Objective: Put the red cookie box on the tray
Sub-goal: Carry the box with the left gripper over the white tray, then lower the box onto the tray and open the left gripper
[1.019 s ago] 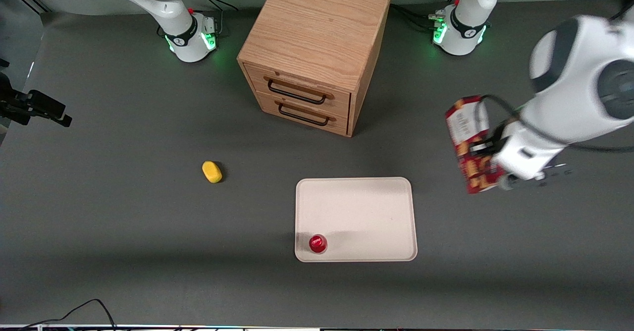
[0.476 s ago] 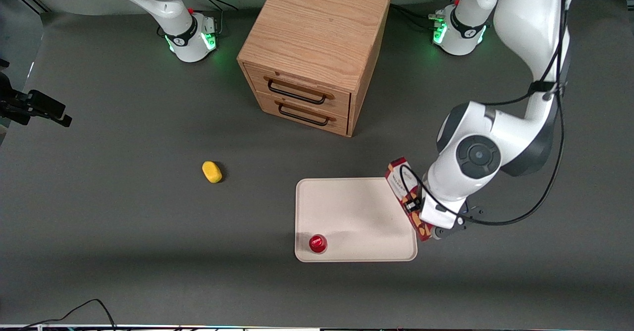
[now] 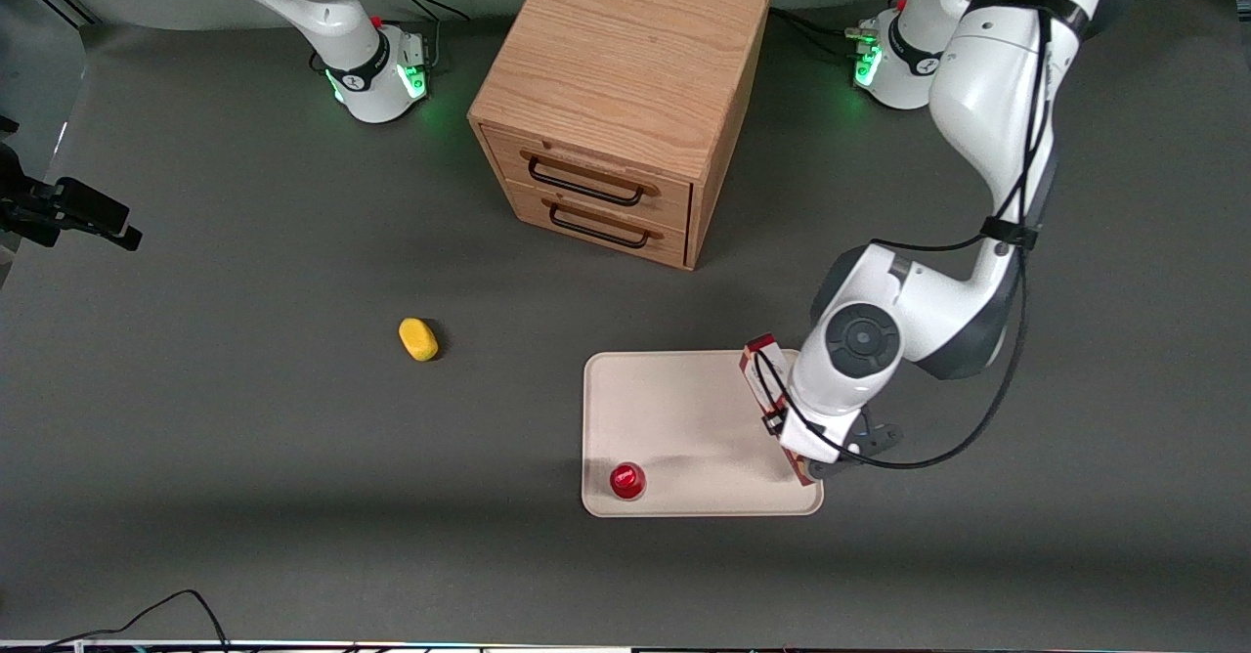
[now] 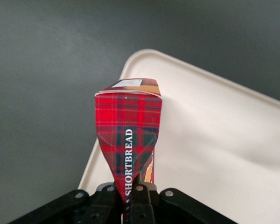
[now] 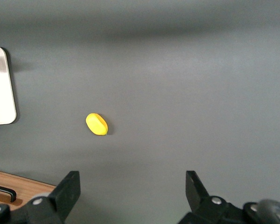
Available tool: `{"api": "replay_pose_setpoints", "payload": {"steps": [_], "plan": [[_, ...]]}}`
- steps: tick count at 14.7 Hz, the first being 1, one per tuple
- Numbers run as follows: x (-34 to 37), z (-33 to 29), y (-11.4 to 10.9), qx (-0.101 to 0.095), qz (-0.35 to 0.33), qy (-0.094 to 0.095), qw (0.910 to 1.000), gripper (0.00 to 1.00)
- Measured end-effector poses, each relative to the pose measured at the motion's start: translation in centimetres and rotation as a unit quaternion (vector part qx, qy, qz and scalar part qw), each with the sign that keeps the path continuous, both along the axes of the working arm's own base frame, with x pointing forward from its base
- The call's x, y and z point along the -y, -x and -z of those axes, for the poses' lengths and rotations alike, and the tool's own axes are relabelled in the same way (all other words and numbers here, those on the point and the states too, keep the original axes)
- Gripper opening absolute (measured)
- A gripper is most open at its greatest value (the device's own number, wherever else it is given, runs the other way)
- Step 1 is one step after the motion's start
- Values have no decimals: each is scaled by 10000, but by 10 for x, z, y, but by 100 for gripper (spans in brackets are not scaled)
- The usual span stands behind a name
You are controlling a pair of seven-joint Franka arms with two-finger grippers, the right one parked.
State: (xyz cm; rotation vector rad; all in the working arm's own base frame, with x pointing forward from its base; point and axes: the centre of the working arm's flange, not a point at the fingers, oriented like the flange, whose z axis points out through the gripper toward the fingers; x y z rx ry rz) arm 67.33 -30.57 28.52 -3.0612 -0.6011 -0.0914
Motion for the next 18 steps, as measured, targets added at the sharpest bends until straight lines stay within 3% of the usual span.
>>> {"api": "replay_pose_setpoints", "payload": {"steps": [3,9,10,15,18], "plan": [[11,11,3,76,152,-49,9998,6],[14,31,0,239,199,73,9995,6],[14,35,1,244,206,84,9995,11],[8,42,1,157,170,35,9997,64],[-3,16,2,-356,164,-346,9986,95]]}}
